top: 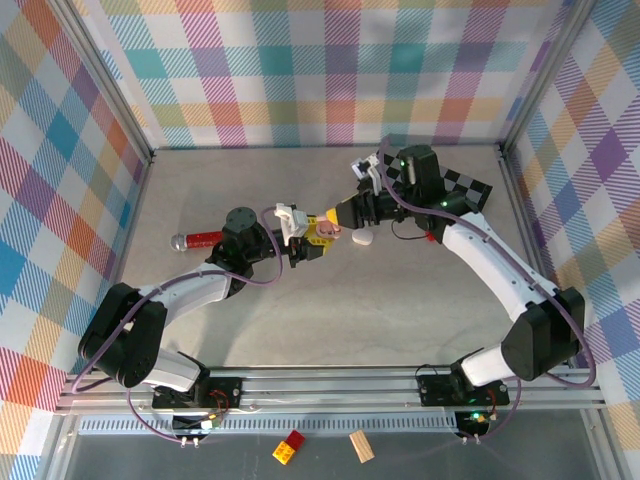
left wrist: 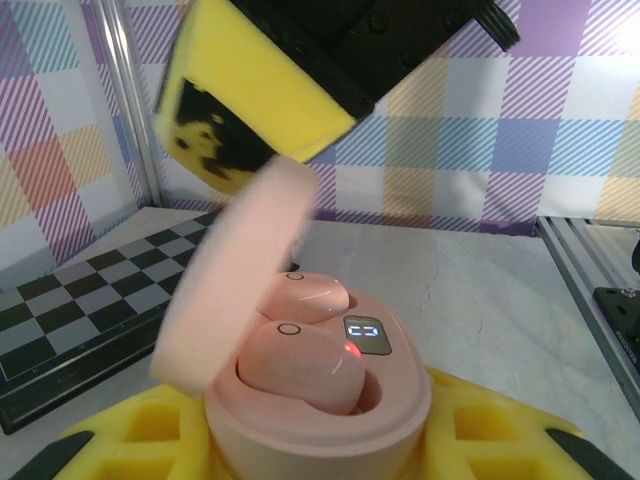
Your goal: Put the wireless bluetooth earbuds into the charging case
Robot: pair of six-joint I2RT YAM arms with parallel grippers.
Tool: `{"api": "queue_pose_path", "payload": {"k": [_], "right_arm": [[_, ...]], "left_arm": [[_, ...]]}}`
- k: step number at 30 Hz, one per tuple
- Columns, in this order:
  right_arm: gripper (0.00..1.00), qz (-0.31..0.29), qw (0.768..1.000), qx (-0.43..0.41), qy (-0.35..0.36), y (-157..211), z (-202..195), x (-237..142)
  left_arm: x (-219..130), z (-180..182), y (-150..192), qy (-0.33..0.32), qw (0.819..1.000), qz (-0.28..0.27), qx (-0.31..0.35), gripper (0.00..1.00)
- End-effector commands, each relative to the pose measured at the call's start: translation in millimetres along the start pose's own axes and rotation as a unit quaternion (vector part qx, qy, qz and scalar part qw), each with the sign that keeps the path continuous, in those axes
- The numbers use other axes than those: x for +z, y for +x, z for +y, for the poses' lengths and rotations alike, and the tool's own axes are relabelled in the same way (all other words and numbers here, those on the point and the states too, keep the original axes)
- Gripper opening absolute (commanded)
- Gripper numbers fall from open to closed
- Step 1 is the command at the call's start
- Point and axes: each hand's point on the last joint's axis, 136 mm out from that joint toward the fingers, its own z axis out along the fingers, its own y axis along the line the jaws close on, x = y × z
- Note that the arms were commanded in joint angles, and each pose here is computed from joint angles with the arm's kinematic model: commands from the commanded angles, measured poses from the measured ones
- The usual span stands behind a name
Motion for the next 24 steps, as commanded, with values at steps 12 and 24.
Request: {"api": "queue_pose_path", "payload": {"k": [12, 24], "right_arm": [[0.72, -0.06, 0.988, 0.145, 0.014, 11.5, -16.8, -31.5], [0.72, -0.076, 0.972, 0.208, -0.084, 9.3, -5.7, -17.0]], "left_arm": [[0.1, 11.6, -38.1, -0.035, 0.997, -0.071, 0.024, 0.3], [4.7, 10.2, -46.8, -0.019, 0.995, -0.098, 0.019, 0.3]]}}
